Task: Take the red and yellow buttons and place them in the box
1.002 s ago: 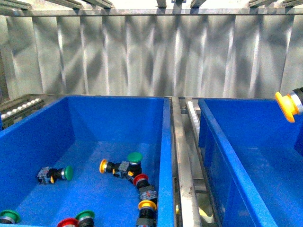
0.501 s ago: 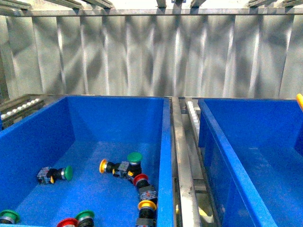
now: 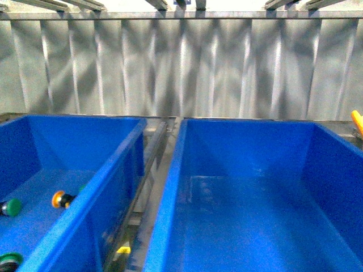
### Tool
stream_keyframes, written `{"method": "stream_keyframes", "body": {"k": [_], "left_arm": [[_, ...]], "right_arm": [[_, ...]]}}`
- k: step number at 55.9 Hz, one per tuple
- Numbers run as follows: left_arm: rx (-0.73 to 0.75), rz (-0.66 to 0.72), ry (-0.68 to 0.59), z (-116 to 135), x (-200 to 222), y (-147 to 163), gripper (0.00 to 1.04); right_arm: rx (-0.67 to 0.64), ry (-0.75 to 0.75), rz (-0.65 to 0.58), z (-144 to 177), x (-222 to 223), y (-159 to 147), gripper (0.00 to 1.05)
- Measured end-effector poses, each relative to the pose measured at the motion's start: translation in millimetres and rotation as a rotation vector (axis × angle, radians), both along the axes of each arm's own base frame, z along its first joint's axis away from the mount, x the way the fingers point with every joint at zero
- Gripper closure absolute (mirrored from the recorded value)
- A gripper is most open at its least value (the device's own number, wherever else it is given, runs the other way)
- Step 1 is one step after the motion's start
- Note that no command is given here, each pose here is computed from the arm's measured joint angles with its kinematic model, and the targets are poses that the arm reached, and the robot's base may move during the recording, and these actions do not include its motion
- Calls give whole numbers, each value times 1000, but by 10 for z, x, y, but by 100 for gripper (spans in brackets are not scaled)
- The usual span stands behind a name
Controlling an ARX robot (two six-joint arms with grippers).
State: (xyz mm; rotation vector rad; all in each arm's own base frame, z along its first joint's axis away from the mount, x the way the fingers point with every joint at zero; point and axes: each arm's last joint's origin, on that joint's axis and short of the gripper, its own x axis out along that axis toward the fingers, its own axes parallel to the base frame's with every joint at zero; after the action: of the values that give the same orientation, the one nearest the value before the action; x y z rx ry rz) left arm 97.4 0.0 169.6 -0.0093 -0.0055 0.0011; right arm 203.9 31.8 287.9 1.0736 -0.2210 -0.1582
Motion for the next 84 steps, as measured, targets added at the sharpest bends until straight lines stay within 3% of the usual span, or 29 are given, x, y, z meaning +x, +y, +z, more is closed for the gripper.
{"method": "stream_keyframes", "body": {"k": [12,25,34,41,54,84], "left_arm": [[0,0,0,0,0,0,8],[1,-2,0,0,0,0,8],[2,-5,0,0,0,-1,8],[2,-4,0,0,0,-1,8],[2,-1,-1,1,-1,0,8],[2,-1,-1,1,-1,0,8]], "right_arm": [[-5,0,-16,0,18,-96,62],[-71,49,-112,23,50,-249,62],[-190,185,-241,-29,169,-431,62],[-260,317,-232,-72,322,-542,62],[-361,599,-265,-433,657,-833,62],[-551,886,-226,-965,1483,-1274,62]]}}
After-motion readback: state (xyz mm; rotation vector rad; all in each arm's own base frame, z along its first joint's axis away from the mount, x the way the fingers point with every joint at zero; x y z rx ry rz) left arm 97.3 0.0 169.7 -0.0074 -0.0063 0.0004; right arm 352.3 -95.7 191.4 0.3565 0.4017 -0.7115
